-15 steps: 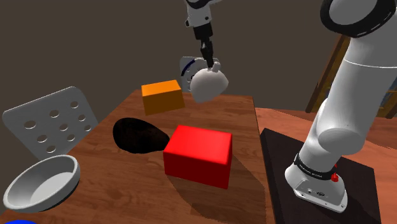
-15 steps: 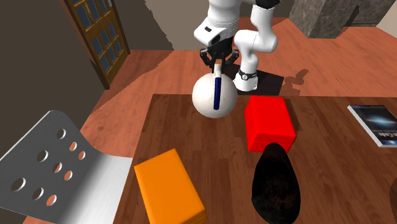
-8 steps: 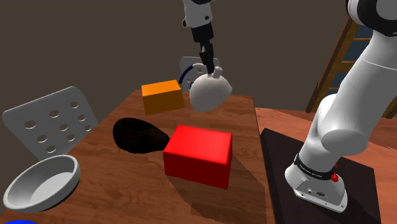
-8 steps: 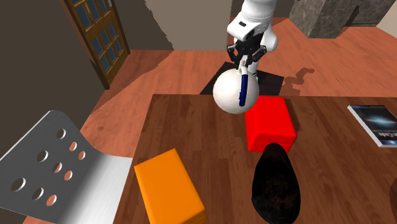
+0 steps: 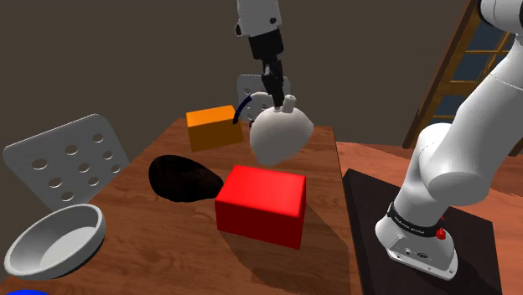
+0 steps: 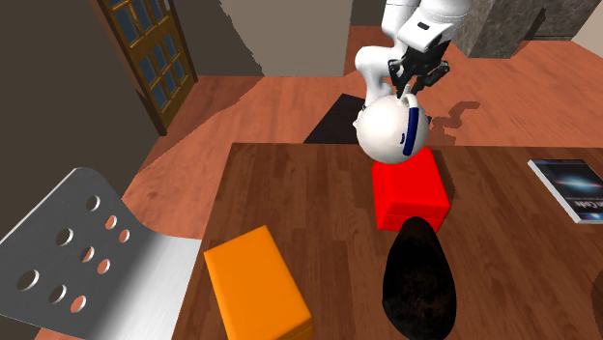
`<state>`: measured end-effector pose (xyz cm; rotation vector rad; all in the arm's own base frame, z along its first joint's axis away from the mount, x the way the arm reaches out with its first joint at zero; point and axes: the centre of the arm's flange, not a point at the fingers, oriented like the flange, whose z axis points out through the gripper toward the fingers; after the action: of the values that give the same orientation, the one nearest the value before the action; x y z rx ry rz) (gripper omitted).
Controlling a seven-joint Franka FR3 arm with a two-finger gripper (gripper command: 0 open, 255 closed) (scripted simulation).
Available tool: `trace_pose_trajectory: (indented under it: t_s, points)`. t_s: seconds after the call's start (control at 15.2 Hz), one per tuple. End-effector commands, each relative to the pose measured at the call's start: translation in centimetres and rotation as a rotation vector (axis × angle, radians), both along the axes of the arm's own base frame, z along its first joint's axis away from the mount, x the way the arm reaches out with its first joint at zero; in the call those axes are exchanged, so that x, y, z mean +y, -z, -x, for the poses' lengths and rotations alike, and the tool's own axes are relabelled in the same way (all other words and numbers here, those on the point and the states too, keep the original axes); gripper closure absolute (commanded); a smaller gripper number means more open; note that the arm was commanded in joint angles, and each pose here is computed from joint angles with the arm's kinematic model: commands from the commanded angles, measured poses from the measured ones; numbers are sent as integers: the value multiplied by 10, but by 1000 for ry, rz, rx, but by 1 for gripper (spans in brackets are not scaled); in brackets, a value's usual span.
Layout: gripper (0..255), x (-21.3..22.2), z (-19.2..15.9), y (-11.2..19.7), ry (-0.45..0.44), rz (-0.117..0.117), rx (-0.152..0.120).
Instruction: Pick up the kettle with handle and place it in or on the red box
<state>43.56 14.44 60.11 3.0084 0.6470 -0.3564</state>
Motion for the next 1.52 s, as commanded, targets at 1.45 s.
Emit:
trace_pose_trajectory:
  t_s: [1.45]
  points:
    - [255, 65, 50, 85, 1, 0, -1]
